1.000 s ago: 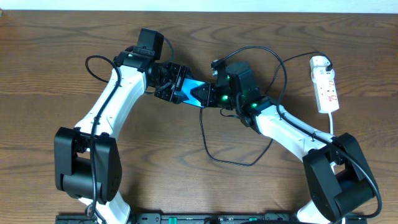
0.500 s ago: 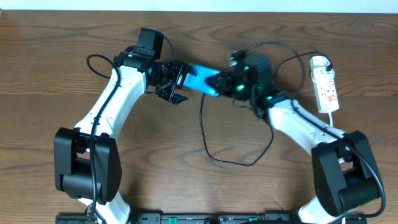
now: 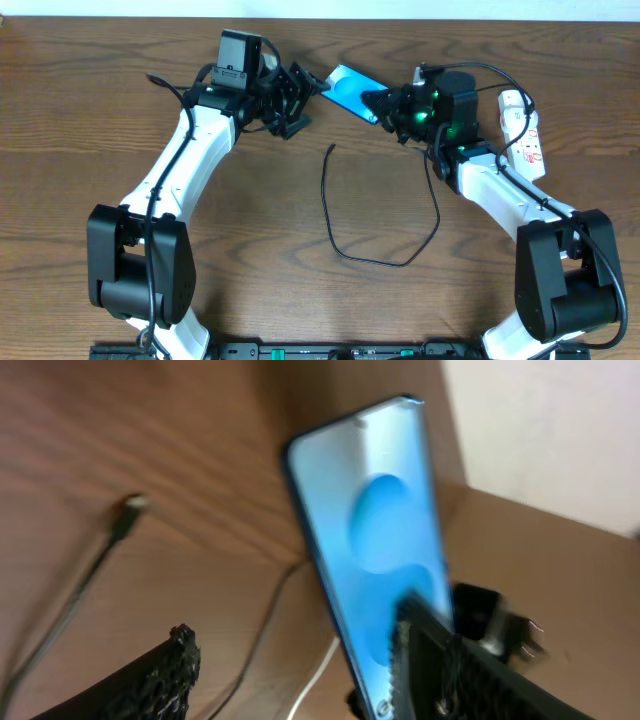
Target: Plug charger to phone and switch on socket
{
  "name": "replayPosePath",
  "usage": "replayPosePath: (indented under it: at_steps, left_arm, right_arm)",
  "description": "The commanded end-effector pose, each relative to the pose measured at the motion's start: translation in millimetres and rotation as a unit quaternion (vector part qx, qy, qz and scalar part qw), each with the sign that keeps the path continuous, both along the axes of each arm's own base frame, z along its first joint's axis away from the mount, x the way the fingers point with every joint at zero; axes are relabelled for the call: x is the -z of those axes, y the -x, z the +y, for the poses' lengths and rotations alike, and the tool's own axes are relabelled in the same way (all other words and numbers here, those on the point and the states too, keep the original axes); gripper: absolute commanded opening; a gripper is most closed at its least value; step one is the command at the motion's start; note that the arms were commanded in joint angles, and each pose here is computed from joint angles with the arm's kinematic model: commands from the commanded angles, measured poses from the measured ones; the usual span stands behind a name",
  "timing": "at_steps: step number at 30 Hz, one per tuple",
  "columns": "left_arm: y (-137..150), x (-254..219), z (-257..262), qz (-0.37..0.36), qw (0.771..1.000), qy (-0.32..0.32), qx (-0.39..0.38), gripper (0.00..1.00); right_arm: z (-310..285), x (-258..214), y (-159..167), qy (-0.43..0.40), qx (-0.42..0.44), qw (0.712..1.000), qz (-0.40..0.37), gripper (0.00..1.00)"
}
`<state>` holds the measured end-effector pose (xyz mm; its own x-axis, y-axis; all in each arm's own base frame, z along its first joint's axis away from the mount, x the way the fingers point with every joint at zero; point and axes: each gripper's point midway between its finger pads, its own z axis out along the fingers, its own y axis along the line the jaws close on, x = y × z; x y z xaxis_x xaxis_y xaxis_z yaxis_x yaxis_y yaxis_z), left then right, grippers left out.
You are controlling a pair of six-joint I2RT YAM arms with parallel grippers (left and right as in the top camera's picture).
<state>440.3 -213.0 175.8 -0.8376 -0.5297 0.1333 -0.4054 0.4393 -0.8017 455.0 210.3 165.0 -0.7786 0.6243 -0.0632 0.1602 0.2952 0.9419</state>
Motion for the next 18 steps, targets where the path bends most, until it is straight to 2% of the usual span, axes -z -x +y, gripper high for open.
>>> replayPosePath:
  at_steps: [1, 9, 18]
  left_arm:
    - [-3, -26, -5, -0.053, 0.997, 0.034, 0.034, 0.75]
    - [-18, -53, 1, -0.108, 0.990, 0.076, 0.043, 0.56]
    - [-28, -73, -1, -0.144, 0.984, 0.098, 0.039, 0.63]
  right_arm:
    - [3, -19, -3, -0.089, 0.027, 0.994, 0.066, 0.01]
    - [8, -58, -10, -0.182, 0.035, 0.981, 0.063, 0.01]
    - [27, -71, -5, -0.234, 0.031, 0.967, 0.098, 0.02]
